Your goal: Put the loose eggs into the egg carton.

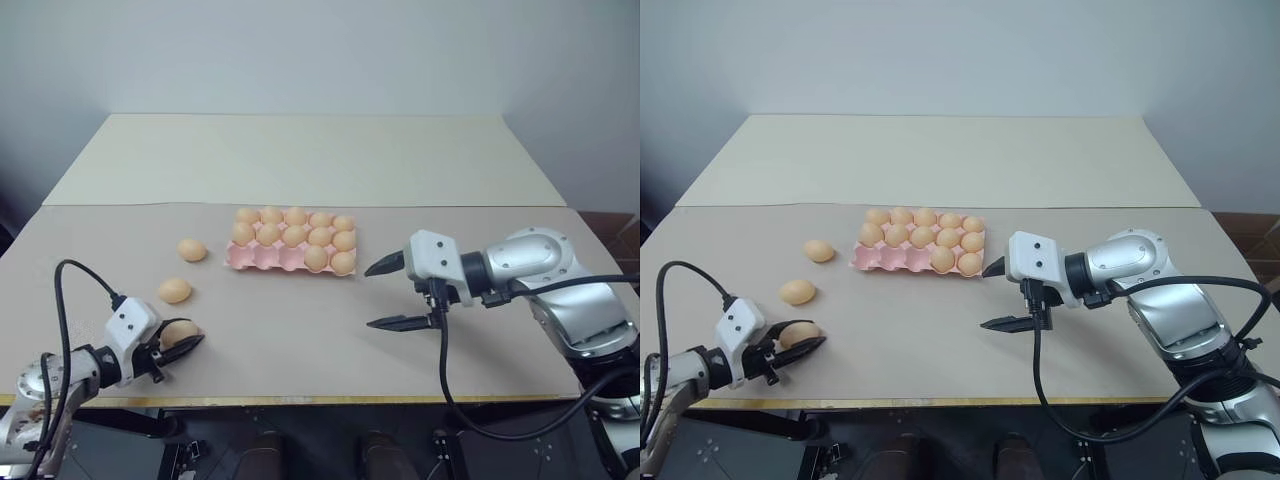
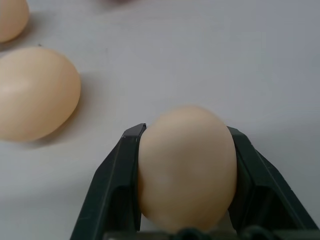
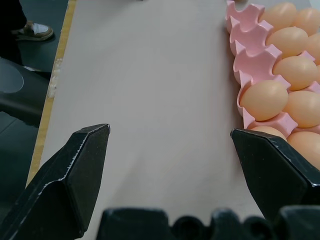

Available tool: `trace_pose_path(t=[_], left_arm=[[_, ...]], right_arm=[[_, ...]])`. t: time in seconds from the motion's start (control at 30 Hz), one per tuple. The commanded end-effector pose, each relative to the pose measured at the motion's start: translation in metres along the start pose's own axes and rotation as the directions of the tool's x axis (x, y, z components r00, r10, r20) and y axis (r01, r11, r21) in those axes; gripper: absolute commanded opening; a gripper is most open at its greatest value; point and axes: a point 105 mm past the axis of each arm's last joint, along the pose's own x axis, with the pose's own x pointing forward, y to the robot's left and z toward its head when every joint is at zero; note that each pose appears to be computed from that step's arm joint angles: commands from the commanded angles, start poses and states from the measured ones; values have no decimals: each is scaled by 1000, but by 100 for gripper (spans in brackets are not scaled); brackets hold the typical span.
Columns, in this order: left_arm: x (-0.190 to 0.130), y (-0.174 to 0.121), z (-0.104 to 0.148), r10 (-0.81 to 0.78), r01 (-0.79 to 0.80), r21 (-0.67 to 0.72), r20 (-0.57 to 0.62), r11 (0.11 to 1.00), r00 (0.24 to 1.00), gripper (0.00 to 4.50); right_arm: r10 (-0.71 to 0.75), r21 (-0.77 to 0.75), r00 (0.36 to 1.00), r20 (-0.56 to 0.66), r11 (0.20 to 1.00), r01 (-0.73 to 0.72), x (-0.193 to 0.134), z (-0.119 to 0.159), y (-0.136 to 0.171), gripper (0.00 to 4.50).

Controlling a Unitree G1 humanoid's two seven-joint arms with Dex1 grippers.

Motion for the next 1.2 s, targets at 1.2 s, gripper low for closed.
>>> trace_pose_path(t=[1.2], left_arm=[[151, -11, 146, -324, 276, 173, 394, 945, 860, 252]], right_arm=[[-354, 37, 935, -4, 935, 353, -25, 21, 13, 450]])
